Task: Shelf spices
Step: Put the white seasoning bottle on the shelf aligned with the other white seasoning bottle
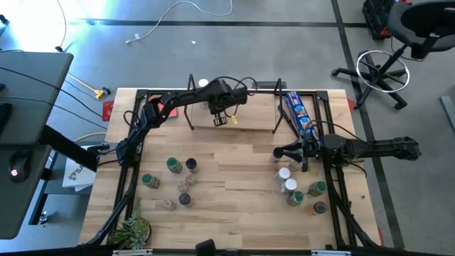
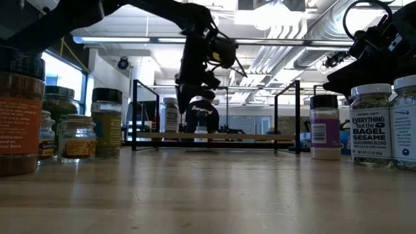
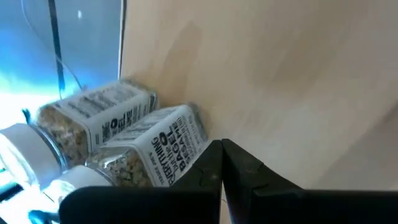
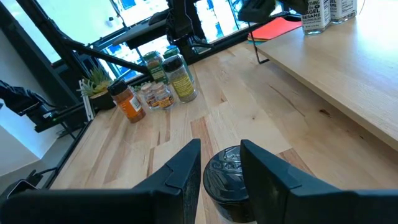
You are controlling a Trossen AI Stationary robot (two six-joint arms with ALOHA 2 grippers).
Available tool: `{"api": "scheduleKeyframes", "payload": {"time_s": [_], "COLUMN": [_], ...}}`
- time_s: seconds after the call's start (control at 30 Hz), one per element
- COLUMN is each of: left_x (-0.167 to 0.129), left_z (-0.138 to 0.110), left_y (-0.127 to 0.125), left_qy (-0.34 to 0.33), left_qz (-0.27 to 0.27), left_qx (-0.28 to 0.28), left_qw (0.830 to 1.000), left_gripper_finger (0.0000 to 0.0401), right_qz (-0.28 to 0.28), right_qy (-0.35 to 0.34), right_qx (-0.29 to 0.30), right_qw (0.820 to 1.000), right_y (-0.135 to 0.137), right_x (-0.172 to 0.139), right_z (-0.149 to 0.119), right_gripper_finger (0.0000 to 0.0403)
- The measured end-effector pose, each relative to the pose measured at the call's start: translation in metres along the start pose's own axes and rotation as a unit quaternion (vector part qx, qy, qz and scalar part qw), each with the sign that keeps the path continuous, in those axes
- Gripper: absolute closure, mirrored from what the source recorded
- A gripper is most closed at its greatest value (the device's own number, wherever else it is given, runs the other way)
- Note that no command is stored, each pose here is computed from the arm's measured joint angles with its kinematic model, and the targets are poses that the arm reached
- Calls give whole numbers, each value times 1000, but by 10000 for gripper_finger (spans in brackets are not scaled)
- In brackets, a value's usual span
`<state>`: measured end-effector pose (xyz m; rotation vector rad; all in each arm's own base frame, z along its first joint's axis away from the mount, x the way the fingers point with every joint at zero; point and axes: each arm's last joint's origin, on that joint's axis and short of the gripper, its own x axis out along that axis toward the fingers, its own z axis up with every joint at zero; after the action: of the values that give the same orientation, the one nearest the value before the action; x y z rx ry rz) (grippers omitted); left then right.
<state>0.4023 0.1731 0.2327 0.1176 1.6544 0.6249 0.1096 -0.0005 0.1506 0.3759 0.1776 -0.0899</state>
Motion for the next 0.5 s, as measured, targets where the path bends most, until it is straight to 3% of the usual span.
{"api": "scheduleKeyframes", "payload": {"time_s": [0.27, 0.5], "left_x": [2, 21], "left_z": [-1, -11], "left_y": [4, -6], "left_qy": [3, 50], "left_qz": [49, 73], "left_qx": [-101, -125], "left_qw": [994, 988], "left_gripper_finger": [401, 401], "right_qz": [0, 0], "right_qy": [0, 0], "right_qx": [0, 0], "right_qw": [1000, 1000], "right_y": [0, 0], "right_x": [0, 0], "right_z": [0, 0], "right_gripper_finger": [295, 295]}}
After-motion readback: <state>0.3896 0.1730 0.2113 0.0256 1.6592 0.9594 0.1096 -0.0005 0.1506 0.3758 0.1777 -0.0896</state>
